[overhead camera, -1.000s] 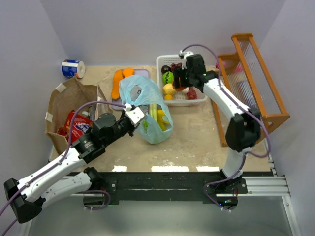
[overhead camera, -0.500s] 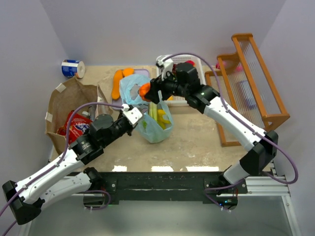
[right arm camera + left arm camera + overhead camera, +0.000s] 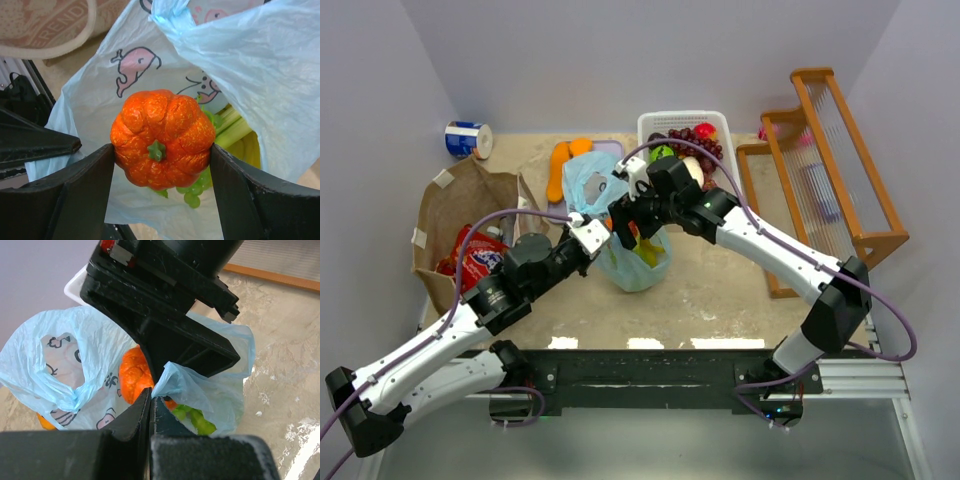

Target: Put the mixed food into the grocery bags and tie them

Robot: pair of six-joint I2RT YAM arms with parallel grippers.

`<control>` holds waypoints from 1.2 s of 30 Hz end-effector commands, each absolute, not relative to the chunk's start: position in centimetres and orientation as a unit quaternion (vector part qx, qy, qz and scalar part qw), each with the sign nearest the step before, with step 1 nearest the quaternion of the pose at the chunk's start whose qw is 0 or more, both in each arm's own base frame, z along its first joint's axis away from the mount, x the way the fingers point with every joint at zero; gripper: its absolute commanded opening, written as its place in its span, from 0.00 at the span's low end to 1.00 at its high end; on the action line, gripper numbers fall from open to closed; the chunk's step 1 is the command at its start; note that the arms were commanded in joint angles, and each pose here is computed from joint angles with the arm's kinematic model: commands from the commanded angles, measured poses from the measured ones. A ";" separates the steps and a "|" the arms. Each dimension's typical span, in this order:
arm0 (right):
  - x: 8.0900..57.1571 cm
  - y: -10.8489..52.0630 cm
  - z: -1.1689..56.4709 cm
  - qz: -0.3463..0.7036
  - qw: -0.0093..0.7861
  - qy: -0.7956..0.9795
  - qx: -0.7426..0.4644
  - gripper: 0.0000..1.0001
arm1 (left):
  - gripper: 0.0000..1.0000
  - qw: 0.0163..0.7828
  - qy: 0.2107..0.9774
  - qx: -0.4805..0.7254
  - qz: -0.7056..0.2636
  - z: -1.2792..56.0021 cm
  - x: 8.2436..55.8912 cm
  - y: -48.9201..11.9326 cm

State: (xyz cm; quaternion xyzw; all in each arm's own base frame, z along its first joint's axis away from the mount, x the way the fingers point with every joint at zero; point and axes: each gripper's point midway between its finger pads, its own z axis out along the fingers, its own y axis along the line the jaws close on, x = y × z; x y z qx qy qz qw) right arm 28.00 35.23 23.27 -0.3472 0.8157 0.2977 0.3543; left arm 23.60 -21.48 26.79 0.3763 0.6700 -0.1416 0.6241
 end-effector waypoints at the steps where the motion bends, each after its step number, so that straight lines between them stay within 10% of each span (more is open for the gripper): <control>1: 28.0 34.4 26.1 0.292 0.380 0.807 -0.346 0.86 | 0.00 0.651 0.651 0.364 -0.140 28.6 23.9 -21.3; 17: 34.5 36.9 30.6 0.240 0.558 0.666 -0.433 0.83 | 0.00 0.675 0.646 0.335 -0.117 29.4 23.8 -19.3; 36: 37.9 41.1 25.2 0.176 0.566 0.560 -0.578 0.88 | 0.00 0.674 0.651 0.332 -0.110 29.1 24.0 -19.2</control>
